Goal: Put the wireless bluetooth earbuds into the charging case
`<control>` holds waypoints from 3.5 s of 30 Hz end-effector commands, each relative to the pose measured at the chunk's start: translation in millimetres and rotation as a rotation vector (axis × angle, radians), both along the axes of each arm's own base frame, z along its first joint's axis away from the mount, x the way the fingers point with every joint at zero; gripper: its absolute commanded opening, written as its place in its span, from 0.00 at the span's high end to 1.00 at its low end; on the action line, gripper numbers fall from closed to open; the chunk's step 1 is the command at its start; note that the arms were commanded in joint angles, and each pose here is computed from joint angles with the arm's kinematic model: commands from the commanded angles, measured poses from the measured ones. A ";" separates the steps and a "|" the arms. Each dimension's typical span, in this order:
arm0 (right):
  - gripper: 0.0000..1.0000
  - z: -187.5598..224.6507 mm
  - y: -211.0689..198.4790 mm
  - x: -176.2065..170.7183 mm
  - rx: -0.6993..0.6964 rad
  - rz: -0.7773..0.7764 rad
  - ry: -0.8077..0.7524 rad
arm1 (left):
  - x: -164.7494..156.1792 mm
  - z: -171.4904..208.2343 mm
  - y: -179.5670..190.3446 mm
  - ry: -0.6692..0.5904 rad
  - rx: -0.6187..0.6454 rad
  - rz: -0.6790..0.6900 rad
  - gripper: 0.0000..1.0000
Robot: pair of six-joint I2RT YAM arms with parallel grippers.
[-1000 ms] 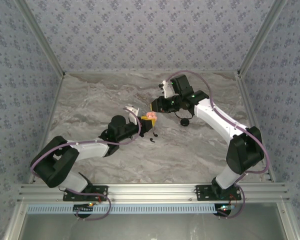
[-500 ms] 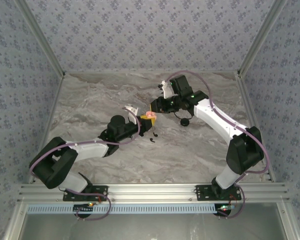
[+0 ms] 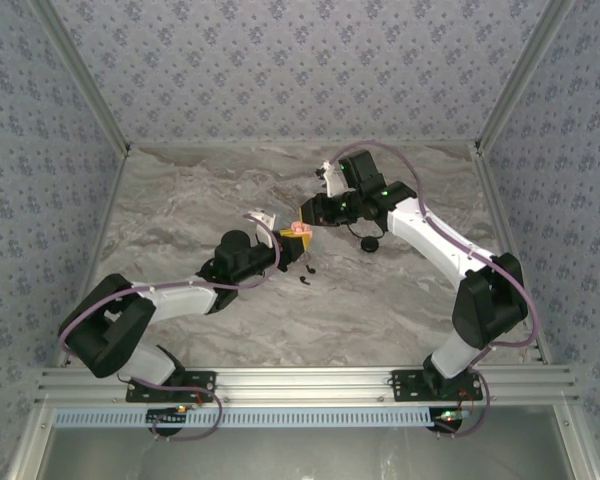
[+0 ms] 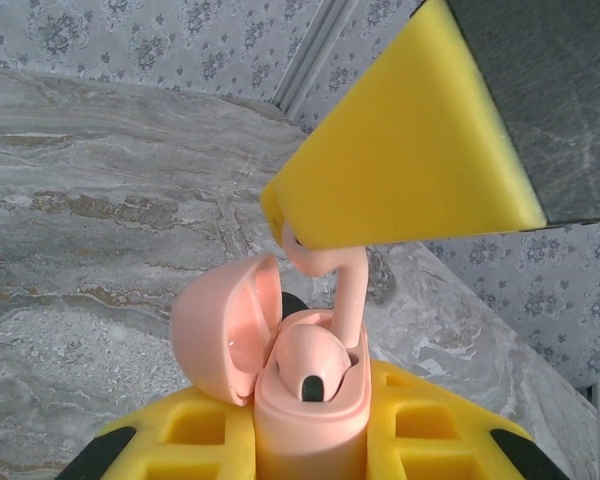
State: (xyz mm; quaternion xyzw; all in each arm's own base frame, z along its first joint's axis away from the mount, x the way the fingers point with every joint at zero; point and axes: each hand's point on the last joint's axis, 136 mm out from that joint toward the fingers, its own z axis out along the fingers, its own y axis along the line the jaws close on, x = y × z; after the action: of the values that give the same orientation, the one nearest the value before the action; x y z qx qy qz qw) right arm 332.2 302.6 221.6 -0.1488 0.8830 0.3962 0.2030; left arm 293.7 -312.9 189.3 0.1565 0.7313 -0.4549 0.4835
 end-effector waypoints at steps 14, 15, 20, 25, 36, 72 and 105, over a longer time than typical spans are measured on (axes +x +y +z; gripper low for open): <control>0.80 12.8 -1.6 -9.8 -0.013 -0.013 -0.018 | 2.9 50.8 0.2 -0.133 -0.063 0.018 0.95; 0.80 13.7 -1.8 -10.2 -0.015 -0.011 -0.019 | 2.3 51.4 0.3 -0.136 -0.062 0.018 0.95; 0.77 12.0 -5.8 -11.9 -0.058 -0.020 -0.026 | 2.7 56.4 3.1 -0.155 -0.055 0.031 0.96; 0.70 13.8 -9.0 -11.1 -0.081 -0.031 -0.040 | 1.2 58.8 4.4 -0.166 -0.046 0.029 0.96; 0.58 31.5 -16.5 -10.5 -0.097 -0.054 -0.108 | -0.9 54.3 6.7 -0.166 -0.013 0.029 0.95; 0.59 4.4 -78.2 9.6 -0.027 -0.115 -0.075 | -42.0 128.6 17.6 -0.304 -0.047 -0.170 0.94; 0.87 68.1 -14.6 -20.1 0.302 0.184 -0.129 | -50.4 141.9 2.9 -0.305 -0.147 -0.293 0.95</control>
State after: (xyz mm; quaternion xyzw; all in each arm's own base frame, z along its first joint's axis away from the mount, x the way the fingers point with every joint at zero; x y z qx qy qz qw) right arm 319.3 282.5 259.3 -0.1993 0.8095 0.5039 0.2260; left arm 244.4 -309.4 303.0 0.2857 0.6190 -0.5299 0.5043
